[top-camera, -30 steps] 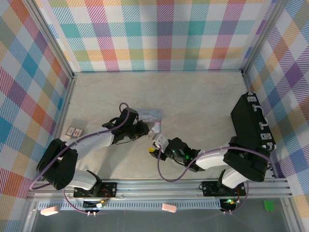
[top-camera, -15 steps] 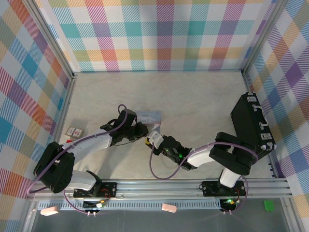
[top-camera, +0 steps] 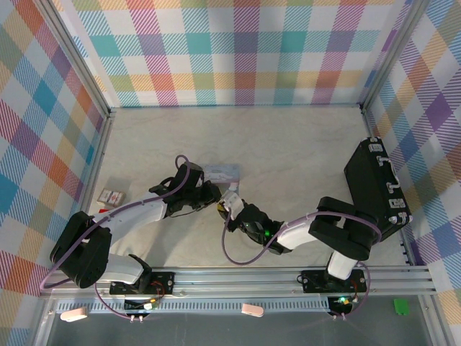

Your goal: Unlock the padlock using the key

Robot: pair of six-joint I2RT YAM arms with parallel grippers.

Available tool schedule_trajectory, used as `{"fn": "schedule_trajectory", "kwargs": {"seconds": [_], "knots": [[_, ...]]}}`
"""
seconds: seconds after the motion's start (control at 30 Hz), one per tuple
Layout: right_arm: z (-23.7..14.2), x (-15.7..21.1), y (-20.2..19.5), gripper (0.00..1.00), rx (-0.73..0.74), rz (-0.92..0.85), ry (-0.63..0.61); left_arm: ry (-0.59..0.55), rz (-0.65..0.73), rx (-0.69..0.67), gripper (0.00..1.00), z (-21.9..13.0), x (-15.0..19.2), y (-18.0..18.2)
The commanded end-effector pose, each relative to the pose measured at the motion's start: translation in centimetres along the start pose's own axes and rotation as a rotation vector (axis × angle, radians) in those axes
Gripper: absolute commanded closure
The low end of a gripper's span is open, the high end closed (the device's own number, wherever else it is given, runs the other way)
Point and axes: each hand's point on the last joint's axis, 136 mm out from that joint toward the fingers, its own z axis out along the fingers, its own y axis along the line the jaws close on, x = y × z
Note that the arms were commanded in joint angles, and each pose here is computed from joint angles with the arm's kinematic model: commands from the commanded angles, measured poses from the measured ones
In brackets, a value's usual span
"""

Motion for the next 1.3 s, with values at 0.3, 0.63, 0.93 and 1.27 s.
{"fn": "schedule_trajectory", "kwargs": {"seconds": [0.3,0.63,0.93,1.27], "knots": [[0.0,1.7,-0.4,1.00,-0.102,0.587,0.095,0.004,0.045,0.027,1.00,0.9,0.0,-0.9],[0.1,5.4,-2.0,1.00,0.014,0.651,0.190,0.016,0.060,-0.010,0.77,2.2,-0.2,-0.3],[-0.7,8.9,-4.2,1.00,0.089,0.809,0.263,-0.066,0.067,-0.098,0.54,0.6,-1.9,2.0],[-0.6,9.6,-5.0,1.00,0.067,0.933,0.275,-0.155,0.213,-0.268,0.42,-1.2,-5.8,2.4]]}}
